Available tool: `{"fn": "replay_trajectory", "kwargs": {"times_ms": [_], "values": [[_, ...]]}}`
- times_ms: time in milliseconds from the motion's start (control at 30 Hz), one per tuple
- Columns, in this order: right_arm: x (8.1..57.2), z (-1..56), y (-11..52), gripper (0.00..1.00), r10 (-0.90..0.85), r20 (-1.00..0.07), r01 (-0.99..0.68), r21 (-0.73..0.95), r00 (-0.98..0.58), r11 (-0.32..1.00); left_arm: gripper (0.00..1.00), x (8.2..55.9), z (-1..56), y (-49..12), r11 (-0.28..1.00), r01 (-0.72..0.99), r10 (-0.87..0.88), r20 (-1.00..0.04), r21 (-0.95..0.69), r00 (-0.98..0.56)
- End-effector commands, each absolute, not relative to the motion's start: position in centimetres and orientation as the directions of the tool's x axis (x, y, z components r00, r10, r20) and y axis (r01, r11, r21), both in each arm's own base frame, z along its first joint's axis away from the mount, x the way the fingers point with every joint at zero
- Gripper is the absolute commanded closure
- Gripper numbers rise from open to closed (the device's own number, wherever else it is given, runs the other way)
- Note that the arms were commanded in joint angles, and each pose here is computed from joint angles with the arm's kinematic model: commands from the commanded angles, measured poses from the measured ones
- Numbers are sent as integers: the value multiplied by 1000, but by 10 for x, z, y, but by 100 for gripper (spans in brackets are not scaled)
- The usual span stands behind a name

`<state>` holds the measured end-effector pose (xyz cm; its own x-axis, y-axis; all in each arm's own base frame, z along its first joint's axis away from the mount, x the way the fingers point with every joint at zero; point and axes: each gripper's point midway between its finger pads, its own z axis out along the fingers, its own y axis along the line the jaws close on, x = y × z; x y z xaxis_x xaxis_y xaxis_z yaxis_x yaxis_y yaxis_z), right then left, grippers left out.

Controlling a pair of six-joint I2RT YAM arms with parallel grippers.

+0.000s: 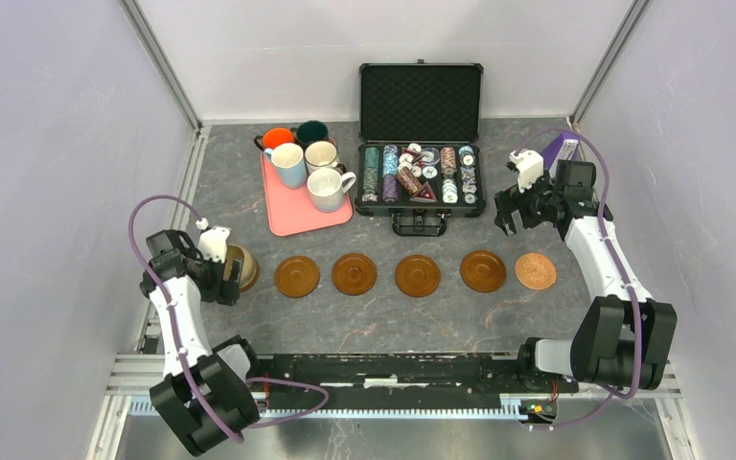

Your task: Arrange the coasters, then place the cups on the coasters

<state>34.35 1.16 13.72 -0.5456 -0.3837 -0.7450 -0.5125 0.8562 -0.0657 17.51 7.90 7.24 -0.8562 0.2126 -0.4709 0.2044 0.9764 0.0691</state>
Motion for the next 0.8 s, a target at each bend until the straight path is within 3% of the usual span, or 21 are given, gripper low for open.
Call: {"fn": "replay_trajectory", "kwargs": {"times_ms": [0,67,333,567,767], "values": [[348,153,17,2,-396,-780,-536,-93,-484,839,6,175,100,82,964,245,266,-473,108,-840],[349,155,22,2,-408,-783,-564,-91,-469,821,1,177,109,83,966,240,259,-470,101,-844],[378,194,72,2,-530,-815,-731,-211,-234,648,0,201,161,80,971,241,212,-492,6,-844],[422,234,178,2,-502,-860,-855,-322,86,406,0,229,192,74,962,273,230,-523,-6,-821],[444,235,275,2,-425,-847,-894,-417,318,162,0,252,196,54,946,311,212,-552,-90,-806]]}}
